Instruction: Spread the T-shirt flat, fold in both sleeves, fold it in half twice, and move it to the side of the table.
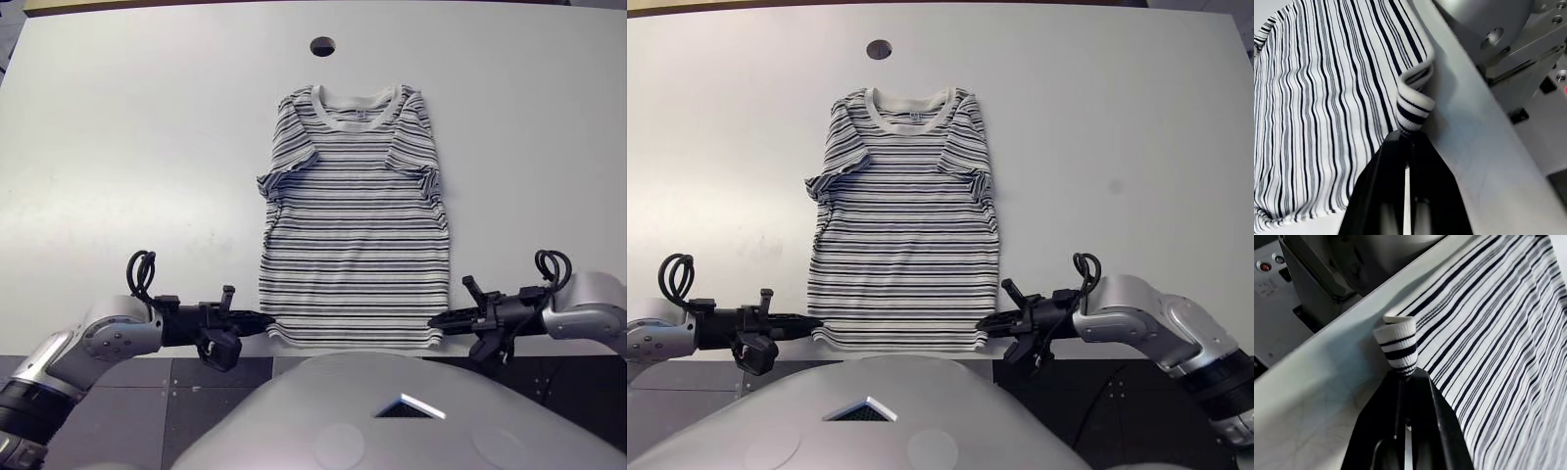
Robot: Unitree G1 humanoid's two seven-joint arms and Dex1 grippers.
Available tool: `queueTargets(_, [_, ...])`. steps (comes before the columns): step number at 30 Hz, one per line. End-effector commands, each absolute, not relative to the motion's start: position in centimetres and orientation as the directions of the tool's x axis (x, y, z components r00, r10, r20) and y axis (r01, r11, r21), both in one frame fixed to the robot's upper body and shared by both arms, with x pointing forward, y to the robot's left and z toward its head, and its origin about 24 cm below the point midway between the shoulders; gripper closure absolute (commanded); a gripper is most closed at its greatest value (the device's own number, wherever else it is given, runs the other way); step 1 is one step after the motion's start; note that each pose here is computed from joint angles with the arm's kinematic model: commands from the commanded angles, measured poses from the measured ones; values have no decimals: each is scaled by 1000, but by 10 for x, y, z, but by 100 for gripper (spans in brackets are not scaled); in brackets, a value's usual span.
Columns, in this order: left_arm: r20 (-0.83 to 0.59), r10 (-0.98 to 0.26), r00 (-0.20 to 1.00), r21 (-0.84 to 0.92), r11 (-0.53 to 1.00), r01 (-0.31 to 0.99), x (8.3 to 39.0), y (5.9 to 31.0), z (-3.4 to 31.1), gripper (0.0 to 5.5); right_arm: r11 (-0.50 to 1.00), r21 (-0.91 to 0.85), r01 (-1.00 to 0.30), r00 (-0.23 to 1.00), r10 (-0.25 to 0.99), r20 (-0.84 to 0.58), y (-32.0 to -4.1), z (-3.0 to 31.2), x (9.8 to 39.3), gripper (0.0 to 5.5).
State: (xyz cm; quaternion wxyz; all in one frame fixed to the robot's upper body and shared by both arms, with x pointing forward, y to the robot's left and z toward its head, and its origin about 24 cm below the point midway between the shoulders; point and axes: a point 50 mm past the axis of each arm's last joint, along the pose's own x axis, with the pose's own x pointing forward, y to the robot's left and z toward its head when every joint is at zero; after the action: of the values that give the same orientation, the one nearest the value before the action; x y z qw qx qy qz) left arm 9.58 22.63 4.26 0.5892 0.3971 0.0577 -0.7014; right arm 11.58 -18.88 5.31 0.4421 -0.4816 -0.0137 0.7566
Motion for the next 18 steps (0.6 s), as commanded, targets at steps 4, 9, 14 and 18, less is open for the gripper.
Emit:
queueTargets(4, [-497, -867, -12, 349, -213, 913, 85, 215, 54, 538, -402, -442, -801, -62, 792, -608, -193, 68, 121, 539])
queueTargets(9, [-359, -930, 82, 393, -71, 917, 92, 207, 72, 538, -172, -510, -843, 112, 871, -479, -194, 88, 130, 539])
queueTargets(14, [-217, -888, 405, 562, 225, 796, 149, 210, 81, 538, 36, -613, -789, 300, 894, -333, -193, 96, 158, 539])
queueTargets(18, [-151, -749, 645, 627, 432, 649, 202, 216, 70, 538, 227, -712, -665, 515, 829, -217, -188, 89, 209, 539])
